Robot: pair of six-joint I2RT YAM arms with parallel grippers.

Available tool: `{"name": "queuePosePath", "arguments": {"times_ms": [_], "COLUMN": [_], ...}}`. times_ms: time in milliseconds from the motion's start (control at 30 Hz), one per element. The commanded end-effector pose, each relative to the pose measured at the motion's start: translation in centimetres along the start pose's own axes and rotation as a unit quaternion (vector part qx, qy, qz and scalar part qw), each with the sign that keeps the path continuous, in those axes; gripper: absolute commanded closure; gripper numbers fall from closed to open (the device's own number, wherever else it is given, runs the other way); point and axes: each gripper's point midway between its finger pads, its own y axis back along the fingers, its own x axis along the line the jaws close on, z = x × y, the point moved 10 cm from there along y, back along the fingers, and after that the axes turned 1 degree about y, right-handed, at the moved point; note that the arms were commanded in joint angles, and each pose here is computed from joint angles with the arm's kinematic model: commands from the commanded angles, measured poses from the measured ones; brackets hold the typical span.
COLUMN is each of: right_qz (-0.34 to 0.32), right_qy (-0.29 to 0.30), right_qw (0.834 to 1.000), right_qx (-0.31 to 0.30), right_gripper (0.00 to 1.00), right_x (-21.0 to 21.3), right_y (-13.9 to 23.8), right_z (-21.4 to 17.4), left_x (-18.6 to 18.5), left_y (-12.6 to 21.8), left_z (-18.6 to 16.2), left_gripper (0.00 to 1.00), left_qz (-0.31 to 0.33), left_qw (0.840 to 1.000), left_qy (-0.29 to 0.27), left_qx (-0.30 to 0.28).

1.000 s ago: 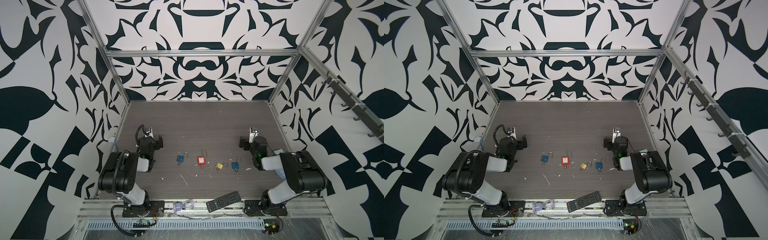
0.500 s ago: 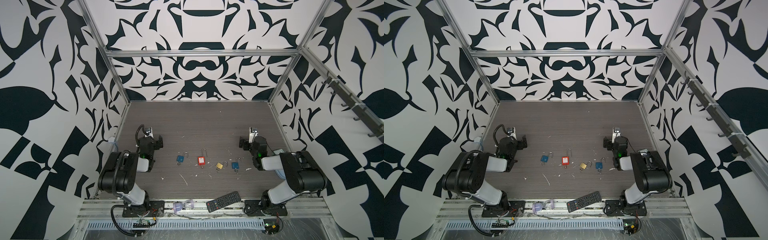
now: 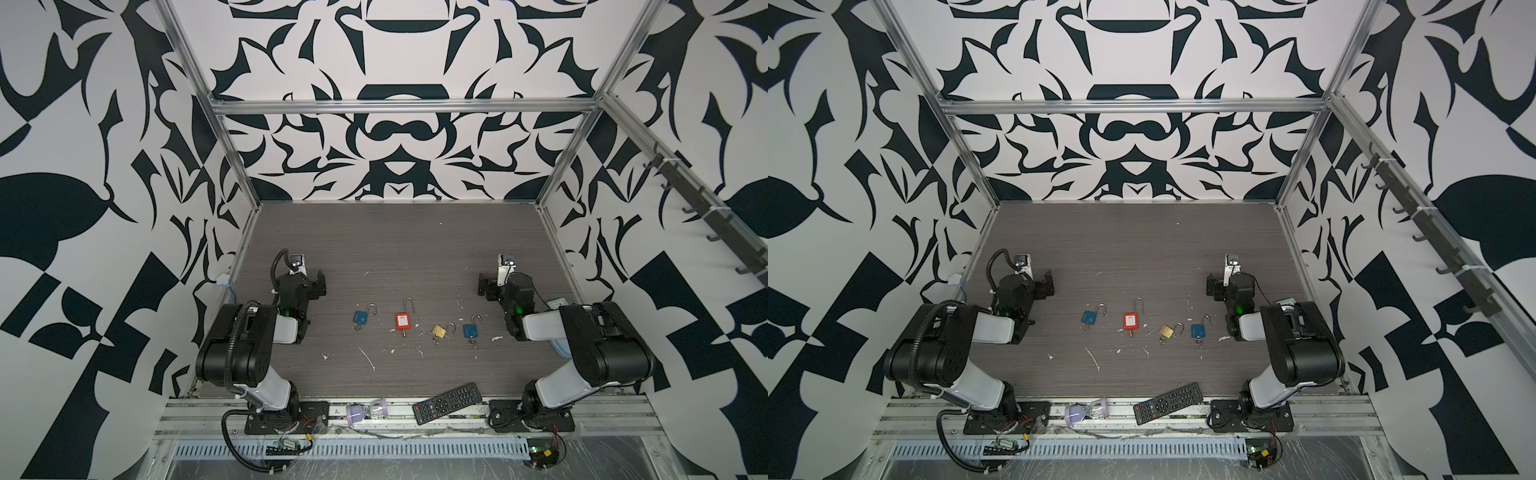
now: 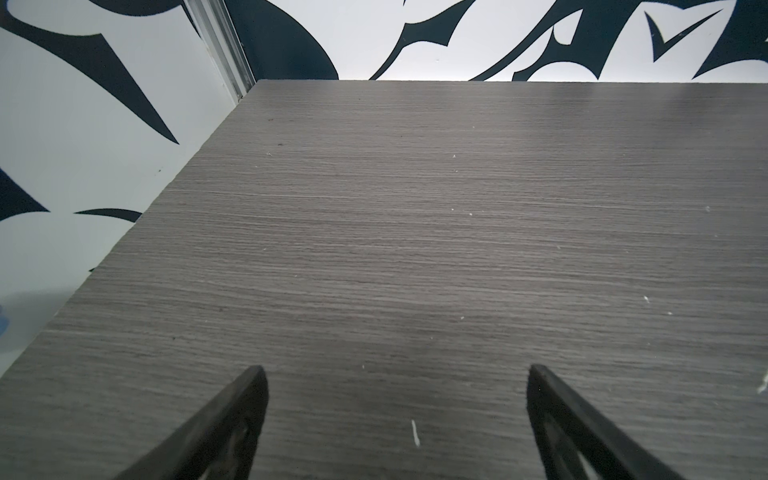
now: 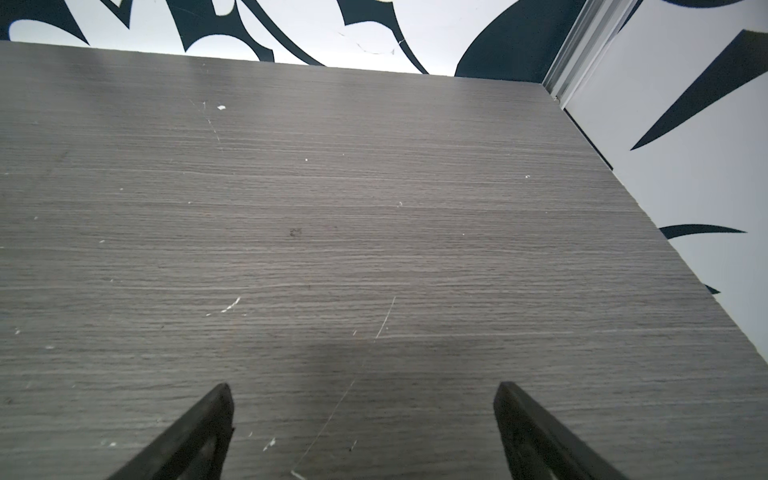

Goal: Lock with the key

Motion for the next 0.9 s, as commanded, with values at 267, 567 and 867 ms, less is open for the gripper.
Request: {"name": "queuePosePath", "arguments": {"times_ms": [267, 567, 867], "right_qz": [-0.113, -0.058, 0.017], "right_qy": [-0.022, -0.112, -0.128], "right_qw": [0.991, 0.972, 0.953], "right_qx": [0.063, 0.196, 0.275], "right_gripper": [0.0, 0.0, 0.0], "right_x": [-0.6, 2.4, 6.0], "right_y": [1.5, 8.6, 16.5], "right_z": [6.5, 10.9, 7.3], "left_x": [-2.0, -6.4, -8.2], "left_y": [1.6, 10.1, 15.4], "left_z": [4.7, 13.5, 10.6], "left_gripper": [0.01, 0.01, 0.01], "left_qz": [0.005, -0.045, -0.177], "left_qw": [0.999, 0.998, 0.939], "left_qy": [-0.05, 0.039, 0.124], "left_qx": [-0.015, 0.023, 0.266]}}
